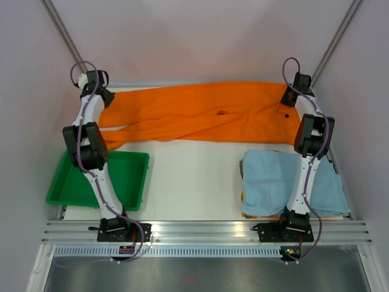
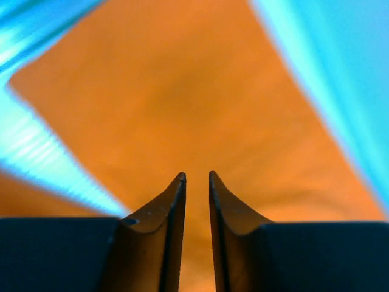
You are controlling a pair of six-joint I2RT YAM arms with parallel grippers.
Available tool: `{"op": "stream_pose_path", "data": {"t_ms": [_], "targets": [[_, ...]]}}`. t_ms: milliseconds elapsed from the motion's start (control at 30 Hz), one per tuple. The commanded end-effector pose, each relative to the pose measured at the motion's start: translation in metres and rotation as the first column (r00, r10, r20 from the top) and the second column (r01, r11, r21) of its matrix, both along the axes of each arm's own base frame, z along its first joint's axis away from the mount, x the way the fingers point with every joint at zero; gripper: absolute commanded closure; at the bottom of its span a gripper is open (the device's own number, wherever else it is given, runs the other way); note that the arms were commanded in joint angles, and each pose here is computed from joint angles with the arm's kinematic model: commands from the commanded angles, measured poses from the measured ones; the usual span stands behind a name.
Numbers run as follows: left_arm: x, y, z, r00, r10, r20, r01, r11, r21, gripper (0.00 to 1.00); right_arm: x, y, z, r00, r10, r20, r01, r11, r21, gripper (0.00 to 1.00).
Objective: Fold and stack the trousers
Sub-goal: Flatten the trousers out
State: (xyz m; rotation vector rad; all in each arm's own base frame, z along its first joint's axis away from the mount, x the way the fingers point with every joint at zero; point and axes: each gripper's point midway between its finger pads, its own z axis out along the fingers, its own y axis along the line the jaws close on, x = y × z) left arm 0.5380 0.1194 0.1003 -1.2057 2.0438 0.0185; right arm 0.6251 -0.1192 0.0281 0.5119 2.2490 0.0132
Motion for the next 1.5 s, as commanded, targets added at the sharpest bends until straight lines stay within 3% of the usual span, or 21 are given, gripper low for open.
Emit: {"op": "stream_pose_path", "data": {"t_ms": [0,33,67,233,500,600,967,1067,1233,1333,1367,1467], "targets": [[0.050,0.001,0.038,0.988,-0.100,0.120,0.094,0.994,0.056,0.77,-0.010,-0.036,0.030,0.997,-0.080,0.021,0.081,0.995,-0.059,1.00],[0.060,0.000,0.047,0.985,-0.106,0.138,0.100,0.994,0.051,0.78,-0.010,-0.039,0.029,0.996,-0.085,0.027,0.086,0.995,-0.045,1.00],[0.065,-0.001,0.021,0.989,-0.107,0.100,0.105,0.994,0.027,0.80,-0.011,-0.043,0.029,0.995,-0.097,0.030,0.098,0.995,-0.029,1.00],[0.075,-0.008,-0.025,0.997,-0.070,0.042,0.073,0.993,-0.090,0.98,-0.010,-0.059,0.025,0.990,-0.131,0.043,0.131,0.991,-0.001,1.00],[0.084,-0.025,-0.066,0.998,-0.044,0.044,0.053,0.973,-0.223,0.98,-0.006,-0.086,0.027,0.982,-0.183,0.050,0.187,0.978,-0.089,1.00],[0.097,-0.027,-0.057,0.996,-0.043,0.080,0.062,0.966,-0.251,0.98,-0.005,-0.094,0.024,0.978,-0.202,0.051,0.205,0.976,-0.071,1.00],[0.126,-0.041,-0.106,0.993,0.007,0.121,0.043,0.910,-0.413,0.98,0.006,-0.068,0.020,0.988,-0.125,0.089,0.121,0.991,0.055,1.00],[0.138,-0.037,-0.103,0.986,0.031,0.164,0.045,0.896,-0.441,0.98,0.014,-0.055,0.026,0.987,-0.096,0.128,0.081,0.989,0.122,1.00],[0.151,-0.024,-0.091,0.968,0.072,0.240,0.050,0.883,-0.466,0.98,0.029,-0.035,0.040,0.983,-0.004,0.184,-0.017,0.994,0.112,1.00],[0.161,-0.022,-0.063,0.946,0.051,0.319,0.113,0.874,-0.473,0.98,0.040,-0.022,0.065,0.969,0.075,0.234,-0.109,0.985,0.133,1.00],[0.162,-0.023,-0.052,0.940,0.034,0.340,0.138,0.872,-0.469,0.98,0.045,-0.020,0.083,0.958,0.098,0.269,-0.137,0.982,0.127,0.96],[0.161,-0.021,0.012,0.908,-0.040,0.418,0.216,0.898,-0.384,0.88,0.040,-0.005,0.120,0.937,0.167,0.307,-0.211,0.970,0.118,0.44]]}}
